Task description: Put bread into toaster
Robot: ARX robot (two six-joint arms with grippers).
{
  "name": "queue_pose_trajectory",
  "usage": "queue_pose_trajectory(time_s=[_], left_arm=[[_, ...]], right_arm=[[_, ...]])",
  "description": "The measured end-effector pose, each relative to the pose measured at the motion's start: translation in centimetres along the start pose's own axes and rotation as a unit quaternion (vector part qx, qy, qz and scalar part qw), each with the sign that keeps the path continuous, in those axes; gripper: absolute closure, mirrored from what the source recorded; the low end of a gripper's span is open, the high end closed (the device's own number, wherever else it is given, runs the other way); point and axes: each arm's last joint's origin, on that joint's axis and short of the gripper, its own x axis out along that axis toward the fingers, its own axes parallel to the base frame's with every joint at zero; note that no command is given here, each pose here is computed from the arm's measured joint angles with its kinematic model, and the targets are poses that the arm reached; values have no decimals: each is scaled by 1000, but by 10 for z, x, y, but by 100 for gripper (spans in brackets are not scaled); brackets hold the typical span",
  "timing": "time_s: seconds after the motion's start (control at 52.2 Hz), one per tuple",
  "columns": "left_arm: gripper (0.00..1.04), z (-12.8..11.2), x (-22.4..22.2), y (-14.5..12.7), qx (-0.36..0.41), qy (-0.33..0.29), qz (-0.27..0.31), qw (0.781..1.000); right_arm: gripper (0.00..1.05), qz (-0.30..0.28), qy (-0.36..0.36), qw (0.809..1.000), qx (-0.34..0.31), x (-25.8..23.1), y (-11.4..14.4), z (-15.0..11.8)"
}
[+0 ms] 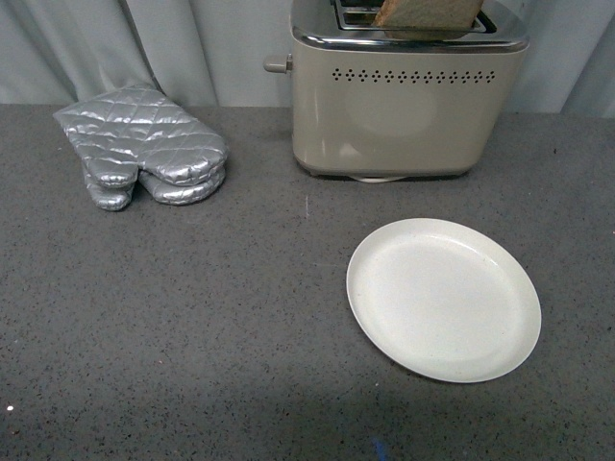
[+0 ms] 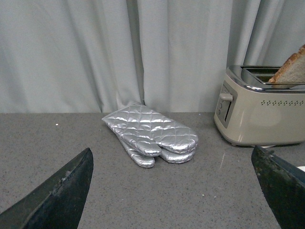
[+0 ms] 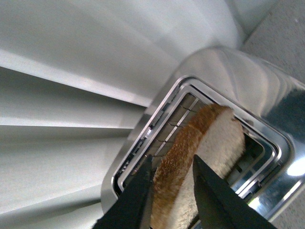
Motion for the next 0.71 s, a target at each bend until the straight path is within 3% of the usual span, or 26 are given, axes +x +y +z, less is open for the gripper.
queue_pose_trajectory(time_s=[0.23,0.402,0.536,0.708], left_arm=[[7,0,0,0,0,0,0,1000],[7,0,0,0,0,0,0,1000],[7,0,0,0,0,0,0,1000],[7,0,0,0,0,0,0,1000]], right_arm=[[44,90,-37,994,-53,-30,19,16],[8,146,-146,968,-142,-82,15,25],[10,164,-178,950,-196,-109,-13,28],[10,132,-257,917,-273,-141,-86,35]])
